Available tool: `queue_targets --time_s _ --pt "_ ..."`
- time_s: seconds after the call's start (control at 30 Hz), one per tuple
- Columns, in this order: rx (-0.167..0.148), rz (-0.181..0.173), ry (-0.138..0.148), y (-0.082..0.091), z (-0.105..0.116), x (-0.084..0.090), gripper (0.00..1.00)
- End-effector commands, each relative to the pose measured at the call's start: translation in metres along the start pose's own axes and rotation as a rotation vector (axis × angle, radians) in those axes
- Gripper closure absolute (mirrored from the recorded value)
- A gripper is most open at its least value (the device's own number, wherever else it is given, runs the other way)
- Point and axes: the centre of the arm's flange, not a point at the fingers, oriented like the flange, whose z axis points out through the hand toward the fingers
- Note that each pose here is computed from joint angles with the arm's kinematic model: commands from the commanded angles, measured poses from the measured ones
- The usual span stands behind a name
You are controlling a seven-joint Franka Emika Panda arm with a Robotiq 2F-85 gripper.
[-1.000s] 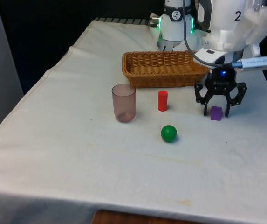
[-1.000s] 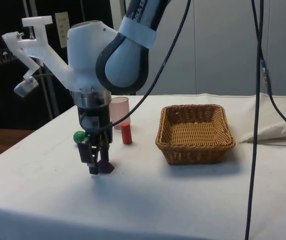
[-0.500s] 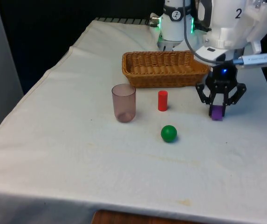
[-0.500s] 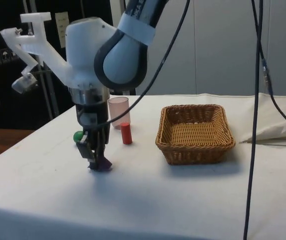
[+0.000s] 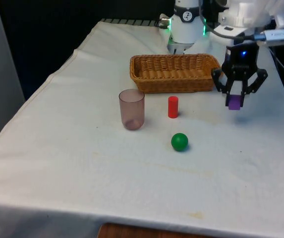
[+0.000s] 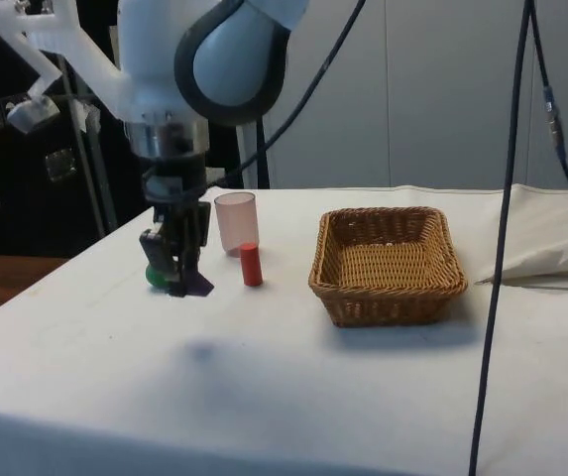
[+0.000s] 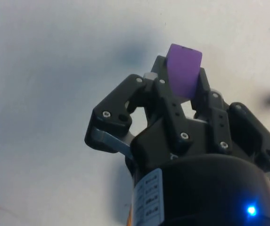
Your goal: Pick up the triangular block and place it into the basket.
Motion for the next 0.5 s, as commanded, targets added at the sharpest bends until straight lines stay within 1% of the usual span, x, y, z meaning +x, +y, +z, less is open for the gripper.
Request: queue_targets --time_s 0.0,0.1,0.13,0.3,0.43,0.47 --pt "-0.002 0.001 -0.001 0.000 -0.008 -0.001 0.66" --pt "-0.003 0.002 -0.003 0.002 -0.016 -0.003 0.66" --pt "-0.001 0.000 -0.005 0.000 -0.014 -0.001 0.66" --pt "-0.008 0.002 -0.006 0.007 -0.027 -0.014 0.66" --pt "-0.012 0.000 -0.009 0.009 -0.031 -0.024 0.66" --pt "-0.007 -0.001 -0.015 0.008 -0.029 -0.023 0.66"
